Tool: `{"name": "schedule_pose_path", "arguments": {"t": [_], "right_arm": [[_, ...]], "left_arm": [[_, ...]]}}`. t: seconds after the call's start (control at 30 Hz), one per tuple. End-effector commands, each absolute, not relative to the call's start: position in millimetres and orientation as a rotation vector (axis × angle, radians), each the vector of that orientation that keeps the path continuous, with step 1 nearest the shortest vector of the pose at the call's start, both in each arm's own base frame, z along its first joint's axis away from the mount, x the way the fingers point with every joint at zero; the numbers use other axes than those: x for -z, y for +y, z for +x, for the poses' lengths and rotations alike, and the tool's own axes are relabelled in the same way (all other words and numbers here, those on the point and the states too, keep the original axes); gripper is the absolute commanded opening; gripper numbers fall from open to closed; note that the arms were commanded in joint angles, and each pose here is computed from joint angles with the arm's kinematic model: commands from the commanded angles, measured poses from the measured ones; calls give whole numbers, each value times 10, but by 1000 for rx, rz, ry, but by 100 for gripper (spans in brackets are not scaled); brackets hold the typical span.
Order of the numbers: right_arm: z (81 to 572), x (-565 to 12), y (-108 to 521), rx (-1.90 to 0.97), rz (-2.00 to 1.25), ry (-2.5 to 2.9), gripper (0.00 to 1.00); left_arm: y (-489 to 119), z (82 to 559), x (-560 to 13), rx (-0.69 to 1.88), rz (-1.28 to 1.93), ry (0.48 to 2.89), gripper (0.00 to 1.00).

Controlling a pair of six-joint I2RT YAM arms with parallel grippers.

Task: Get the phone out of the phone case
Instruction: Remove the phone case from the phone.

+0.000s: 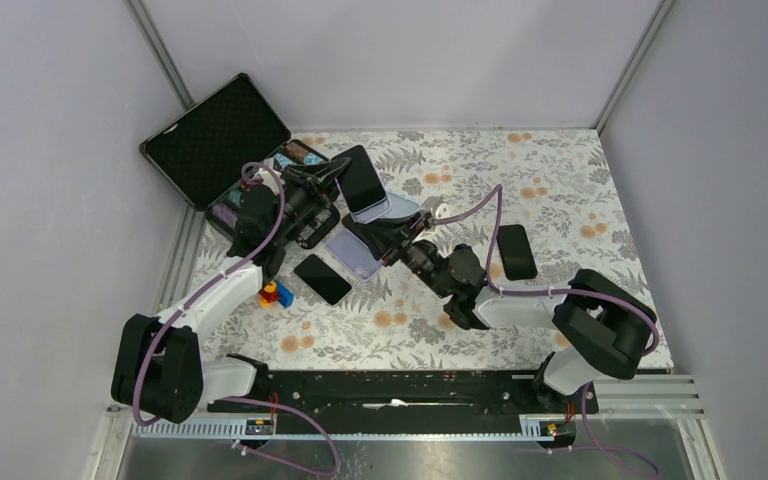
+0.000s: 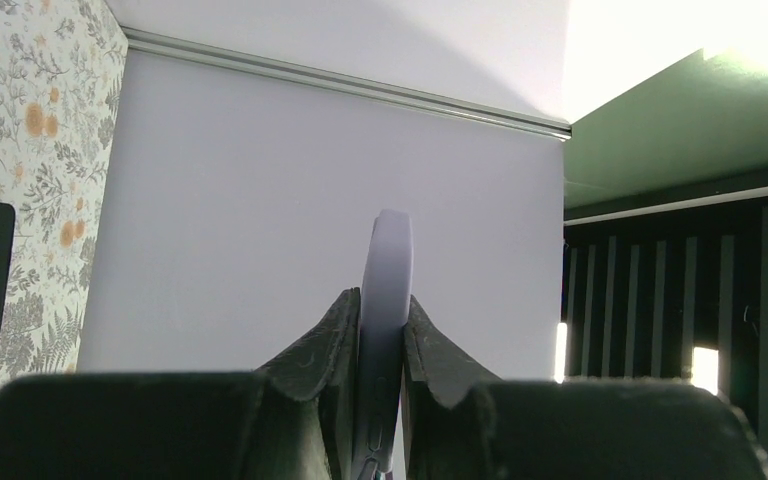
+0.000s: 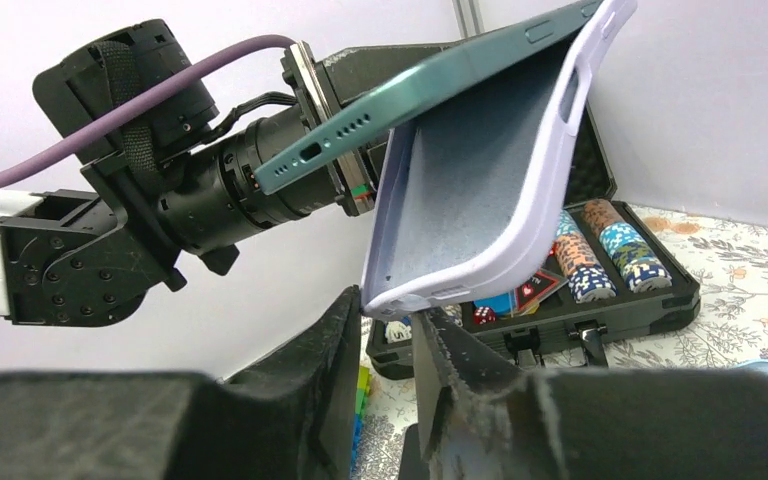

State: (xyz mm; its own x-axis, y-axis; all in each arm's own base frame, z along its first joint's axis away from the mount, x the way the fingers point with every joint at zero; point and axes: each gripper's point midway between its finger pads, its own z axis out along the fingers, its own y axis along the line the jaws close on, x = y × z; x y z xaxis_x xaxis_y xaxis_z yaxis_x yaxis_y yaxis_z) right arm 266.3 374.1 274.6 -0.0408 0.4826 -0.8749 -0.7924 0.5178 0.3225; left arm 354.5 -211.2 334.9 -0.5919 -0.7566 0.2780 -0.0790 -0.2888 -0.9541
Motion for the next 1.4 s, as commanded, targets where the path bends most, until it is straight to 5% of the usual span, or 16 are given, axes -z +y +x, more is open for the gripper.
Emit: {"name": "schedule_pose_path", "arguments": {"t": [0.0, 0.2, 0.43, 1.17, 1.37], "right_arm": [[3021, -2313, 3427, -831, -252, 1388, 35], [2910, -2558, 3368, -932, -195, 1323, 73], [2631, -2779, 3464, -1088, -285, 1267, 86], [2384, -2831, 3214, -1309, -273, 1480, 89], [2228, -3160, 3118, -1418, -245, 1288, 64]], "left_arm": [[-2170, 3063, -4154, 2188, -796, 1376, 0], [-2161, 3106, -4091, 2171, -810, 1371, 0], [-2133, 3161, -4022, 2155, -824, 1359, 0], [-2065, 3316, -3803, 1980, -708, 1372, 0], [-2076, 3305, -3747, 1851, -606, 1412, 0]]}}
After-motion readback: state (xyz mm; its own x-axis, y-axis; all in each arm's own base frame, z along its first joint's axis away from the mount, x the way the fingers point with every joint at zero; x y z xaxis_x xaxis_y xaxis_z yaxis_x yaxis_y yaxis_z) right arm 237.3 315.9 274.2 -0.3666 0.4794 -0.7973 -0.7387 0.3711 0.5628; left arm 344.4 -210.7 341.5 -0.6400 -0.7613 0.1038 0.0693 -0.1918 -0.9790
